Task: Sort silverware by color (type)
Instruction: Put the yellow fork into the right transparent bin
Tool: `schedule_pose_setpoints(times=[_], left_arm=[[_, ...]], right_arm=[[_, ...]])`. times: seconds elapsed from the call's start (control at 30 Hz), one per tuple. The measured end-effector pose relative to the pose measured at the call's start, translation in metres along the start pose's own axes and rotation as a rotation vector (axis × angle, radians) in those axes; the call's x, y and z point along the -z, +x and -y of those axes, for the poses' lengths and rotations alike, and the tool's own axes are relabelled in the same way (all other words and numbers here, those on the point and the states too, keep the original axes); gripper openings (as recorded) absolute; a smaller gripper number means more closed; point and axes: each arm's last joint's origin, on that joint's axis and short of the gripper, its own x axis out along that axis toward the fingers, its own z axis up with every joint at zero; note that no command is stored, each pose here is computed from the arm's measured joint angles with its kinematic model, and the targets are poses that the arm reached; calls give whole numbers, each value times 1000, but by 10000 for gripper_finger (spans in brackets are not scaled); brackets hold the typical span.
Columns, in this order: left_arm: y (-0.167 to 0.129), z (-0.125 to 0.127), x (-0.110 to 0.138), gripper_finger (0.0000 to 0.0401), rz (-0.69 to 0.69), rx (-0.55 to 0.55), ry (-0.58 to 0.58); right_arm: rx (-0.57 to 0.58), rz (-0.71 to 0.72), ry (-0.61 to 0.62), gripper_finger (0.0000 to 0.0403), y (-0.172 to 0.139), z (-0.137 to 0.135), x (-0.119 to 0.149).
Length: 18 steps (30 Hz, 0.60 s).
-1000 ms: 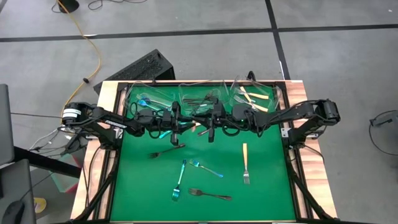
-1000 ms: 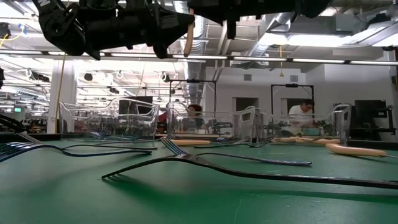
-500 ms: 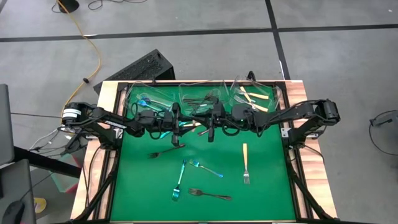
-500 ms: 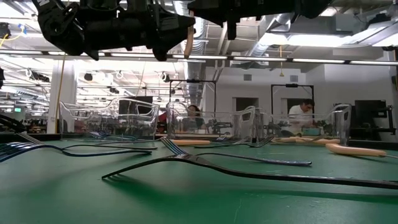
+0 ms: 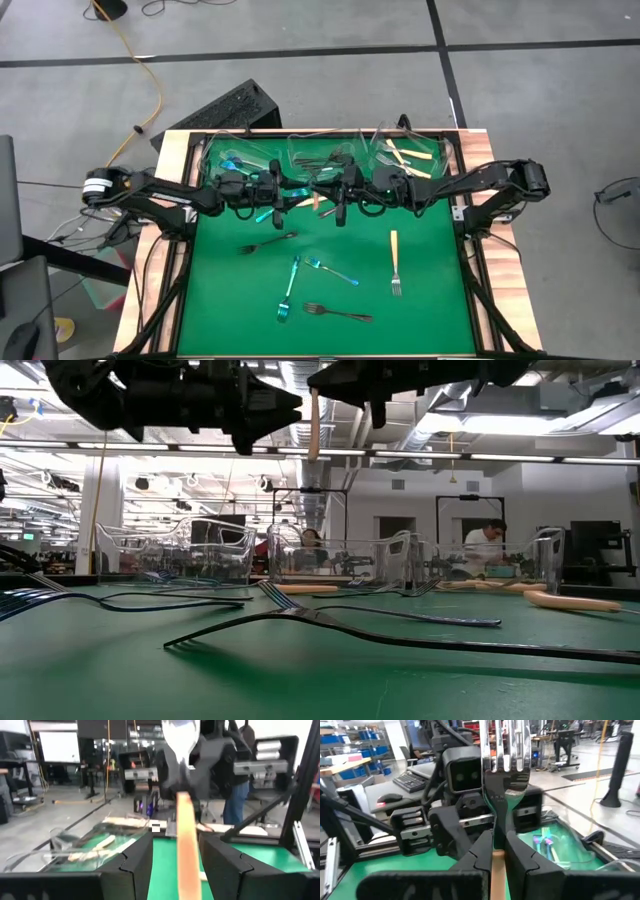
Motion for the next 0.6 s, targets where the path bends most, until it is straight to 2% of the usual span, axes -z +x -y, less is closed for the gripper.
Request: schedule_pose_setpoints(times=[0.23, 0.6], left_arm=[[-19, 0, -15, 144, -69, -11, 34], [-53, -1, -49, 144, 1, -105, 63]], right_arm=[[72, -28, -5, 47, -14, 13, -14], [230, -58, -2, 47, -55, 54, -47]])
